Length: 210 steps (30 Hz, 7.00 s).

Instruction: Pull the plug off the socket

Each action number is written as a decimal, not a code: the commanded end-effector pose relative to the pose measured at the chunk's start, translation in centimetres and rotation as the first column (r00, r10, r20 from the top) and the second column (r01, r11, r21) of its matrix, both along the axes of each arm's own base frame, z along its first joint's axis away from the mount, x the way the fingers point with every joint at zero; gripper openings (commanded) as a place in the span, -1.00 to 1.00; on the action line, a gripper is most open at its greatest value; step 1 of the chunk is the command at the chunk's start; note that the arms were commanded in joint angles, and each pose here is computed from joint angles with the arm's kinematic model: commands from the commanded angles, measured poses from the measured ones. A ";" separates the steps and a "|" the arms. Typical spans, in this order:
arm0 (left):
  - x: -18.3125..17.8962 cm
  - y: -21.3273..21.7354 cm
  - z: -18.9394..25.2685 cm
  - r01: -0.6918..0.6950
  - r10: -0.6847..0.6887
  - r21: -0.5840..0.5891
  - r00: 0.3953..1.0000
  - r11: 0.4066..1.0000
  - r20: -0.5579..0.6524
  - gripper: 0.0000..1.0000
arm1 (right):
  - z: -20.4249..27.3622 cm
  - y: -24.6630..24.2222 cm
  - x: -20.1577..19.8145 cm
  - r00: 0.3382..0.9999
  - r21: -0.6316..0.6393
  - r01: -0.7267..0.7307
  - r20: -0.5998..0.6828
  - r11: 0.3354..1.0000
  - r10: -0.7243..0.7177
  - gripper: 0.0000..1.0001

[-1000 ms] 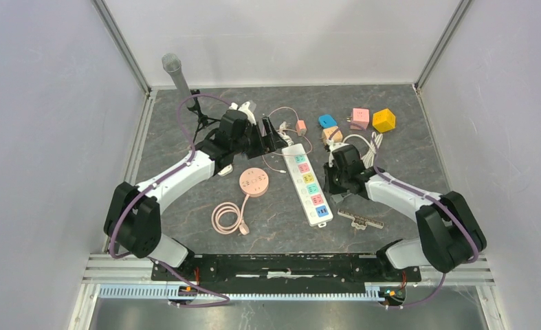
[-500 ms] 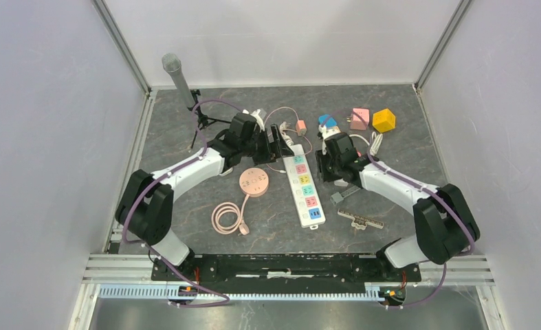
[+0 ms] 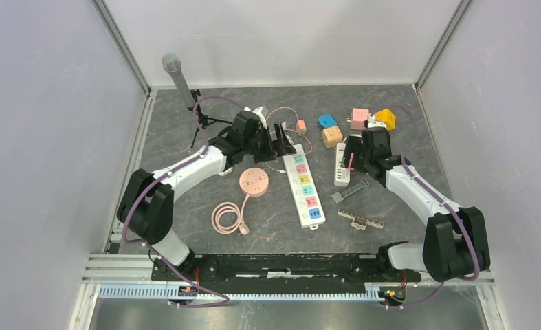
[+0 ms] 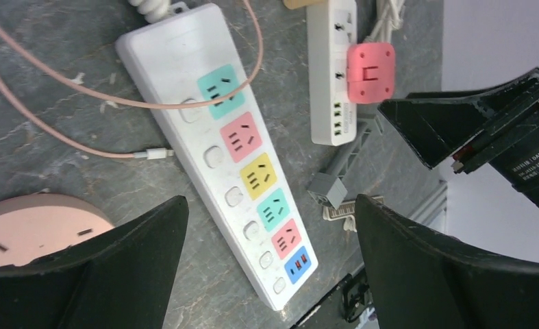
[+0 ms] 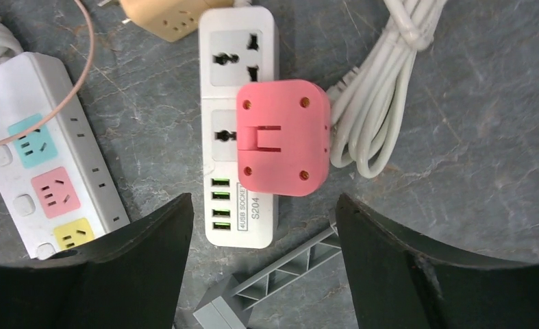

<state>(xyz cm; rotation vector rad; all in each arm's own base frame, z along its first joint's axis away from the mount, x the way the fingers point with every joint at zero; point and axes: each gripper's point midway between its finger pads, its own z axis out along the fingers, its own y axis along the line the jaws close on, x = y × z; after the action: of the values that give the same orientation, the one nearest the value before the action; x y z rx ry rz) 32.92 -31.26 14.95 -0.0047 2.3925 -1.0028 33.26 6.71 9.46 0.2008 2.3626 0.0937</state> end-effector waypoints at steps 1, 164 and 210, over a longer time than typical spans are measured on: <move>1.3 1.8 3.0 -0.068 0.059 0.066 0.990 0.996 0.128 0.99 | -0.2 -0.1 0.2 0.997 0.142 0.079 0.011 0.987 -0.082 0.62; -4.1 -11.9 -17.1 0.319 -0.182 0.237 0.867 0.918 -0.463 -0.36 | 1.7 5.3 2.5 0.992 0.038 -0.124 -0.013 0.992 0.124 -1.00; -7.9 6.6 8.8 -0.014 -0.082 0.323 0.956 0.946 0.280 1.00 | -4.2 -14.7 -5.0 0.886 0.170 0.463 -0.086 0.870 -0.455 0.16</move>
<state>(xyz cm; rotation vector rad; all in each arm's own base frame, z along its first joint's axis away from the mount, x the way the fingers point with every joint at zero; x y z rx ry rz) 25.18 -26.89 21.71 0.3386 2.3228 -0.6208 28.68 -5.91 4.37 0.8457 2.2914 0.2260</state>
